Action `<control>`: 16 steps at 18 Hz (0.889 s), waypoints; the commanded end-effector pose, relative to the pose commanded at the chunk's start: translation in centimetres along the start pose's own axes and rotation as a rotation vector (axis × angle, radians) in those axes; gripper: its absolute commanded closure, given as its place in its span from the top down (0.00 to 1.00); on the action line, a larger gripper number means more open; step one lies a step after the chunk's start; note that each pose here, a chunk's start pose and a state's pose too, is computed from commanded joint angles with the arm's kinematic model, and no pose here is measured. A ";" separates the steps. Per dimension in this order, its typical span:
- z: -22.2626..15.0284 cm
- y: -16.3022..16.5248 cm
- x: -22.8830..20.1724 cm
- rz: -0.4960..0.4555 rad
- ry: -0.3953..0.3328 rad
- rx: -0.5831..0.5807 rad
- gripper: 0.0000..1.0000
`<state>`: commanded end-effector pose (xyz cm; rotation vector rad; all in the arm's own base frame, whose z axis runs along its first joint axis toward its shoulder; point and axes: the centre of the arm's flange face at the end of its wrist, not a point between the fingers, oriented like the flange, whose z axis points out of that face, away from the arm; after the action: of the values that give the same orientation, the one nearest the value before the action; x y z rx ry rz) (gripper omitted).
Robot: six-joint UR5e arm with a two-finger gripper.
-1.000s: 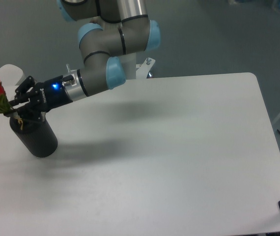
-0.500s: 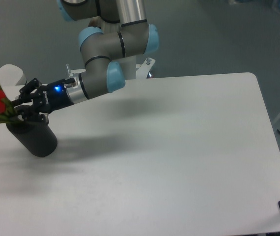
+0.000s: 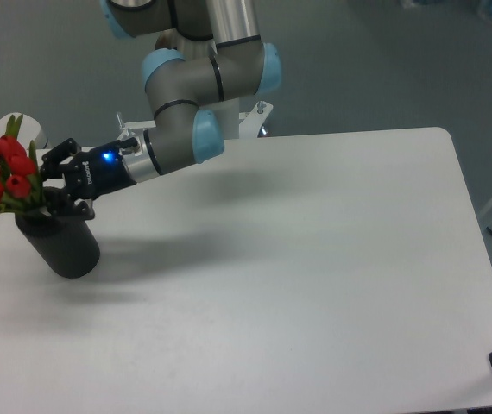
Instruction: Insert the flowers into the vase
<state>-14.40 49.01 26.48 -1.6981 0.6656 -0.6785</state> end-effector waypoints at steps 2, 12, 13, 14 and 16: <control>-2.1 -0.1 -0.9 -0.011 -0.045 0.007 1.00; -11.7 -2.7 -5.2 0.012 -0.236 0.005 1.00; -12.3 -3.4 -5.8 0.010 -0.244 0.002 1.00; -13.2 -4.1 -6.4 0.005 -0.259 -0.004 1.00; -15.5 -5.2 -8.1 0.001 -0.301 -0.051 1.00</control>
<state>-30.81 45.92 33.88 -1.8004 0.4739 -0.3952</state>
